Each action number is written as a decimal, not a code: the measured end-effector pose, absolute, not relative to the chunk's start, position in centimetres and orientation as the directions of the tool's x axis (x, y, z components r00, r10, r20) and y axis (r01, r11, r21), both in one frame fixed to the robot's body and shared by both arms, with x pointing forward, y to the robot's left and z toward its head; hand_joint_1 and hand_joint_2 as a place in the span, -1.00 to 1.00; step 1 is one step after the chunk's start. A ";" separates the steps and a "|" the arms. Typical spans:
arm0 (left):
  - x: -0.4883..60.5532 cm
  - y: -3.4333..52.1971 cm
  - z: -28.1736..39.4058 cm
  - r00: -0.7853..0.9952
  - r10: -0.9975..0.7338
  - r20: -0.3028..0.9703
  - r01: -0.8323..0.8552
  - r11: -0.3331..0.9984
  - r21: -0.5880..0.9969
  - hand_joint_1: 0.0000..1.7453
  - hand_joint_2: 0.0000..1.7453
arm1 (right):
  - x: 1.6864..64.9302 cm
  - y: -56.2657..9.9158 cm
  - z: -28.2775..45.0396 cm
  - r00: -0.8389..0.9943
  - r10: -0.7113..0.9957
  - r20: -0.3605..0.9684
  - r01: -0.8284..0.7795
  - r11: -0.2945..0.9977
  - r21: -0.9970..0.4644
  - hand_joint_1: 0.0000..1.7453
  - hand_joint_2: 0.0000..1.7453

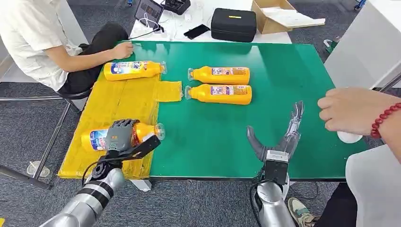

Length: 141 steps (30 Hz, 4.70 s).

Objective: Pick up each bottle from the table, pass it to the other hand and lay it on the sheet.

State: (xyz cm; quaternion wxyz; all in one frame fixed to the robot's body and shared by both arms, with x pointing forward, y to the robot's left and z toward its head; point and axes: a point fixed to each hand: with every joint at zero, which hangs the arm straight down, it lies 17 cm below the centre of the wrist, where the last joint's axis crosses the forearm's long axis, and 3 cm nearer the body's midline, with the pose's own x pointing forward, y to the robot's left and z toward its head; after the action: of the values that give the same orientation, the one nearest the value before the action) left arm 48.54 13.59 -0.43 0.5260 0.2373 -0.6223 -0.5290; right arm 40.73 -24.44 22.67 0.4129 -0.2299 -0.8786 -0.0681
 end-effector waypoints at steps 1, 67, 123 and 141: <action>48.6 13.5 -0.7 -0.334 -0.850 0.408 0.285 0.321 0.903 -1.00 1.00 | 40.9 -24.4 22.6 -0.553 0.344 0.759 0.456 0.887 -0.070 -1.00 1.00; 38.7 5.7 20.0 -0.508 -0.041 0.860 0.044 0.996 0.073 -1.00 1.00 | 50.4 -26.1 5.1 -0.197 0.933 0.301 0.071 0.320 -0.945 -1.00 1.00; 37.6 -1.7 15.2 -0.033 0.436 0.900 0.420 0.823 -0.383 -1.00 1.00 | 49.7 -21.2 3.3 -0.132 0.432 0.892 -0.357 0.819 -0.449 1.00 1.00; 36.9 -0.8 13.5 0.062 0.538 0.840 0.402 0.757 -0.515 -1.00 1.00 | 46.3 -15.5 12.7 -0.373 0.177 0.911 -0.233 0.932 -0.276 1.00 1.00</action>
State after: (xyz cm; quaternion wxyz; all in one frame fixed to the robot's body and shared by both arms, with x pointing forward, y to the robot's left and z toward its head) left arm 36.94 -0.84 13.48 0.6422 -0.3442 -0.6829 0.0532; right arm 46.33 -15.49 12.73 0.5596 0.0174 -0.8081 0.1830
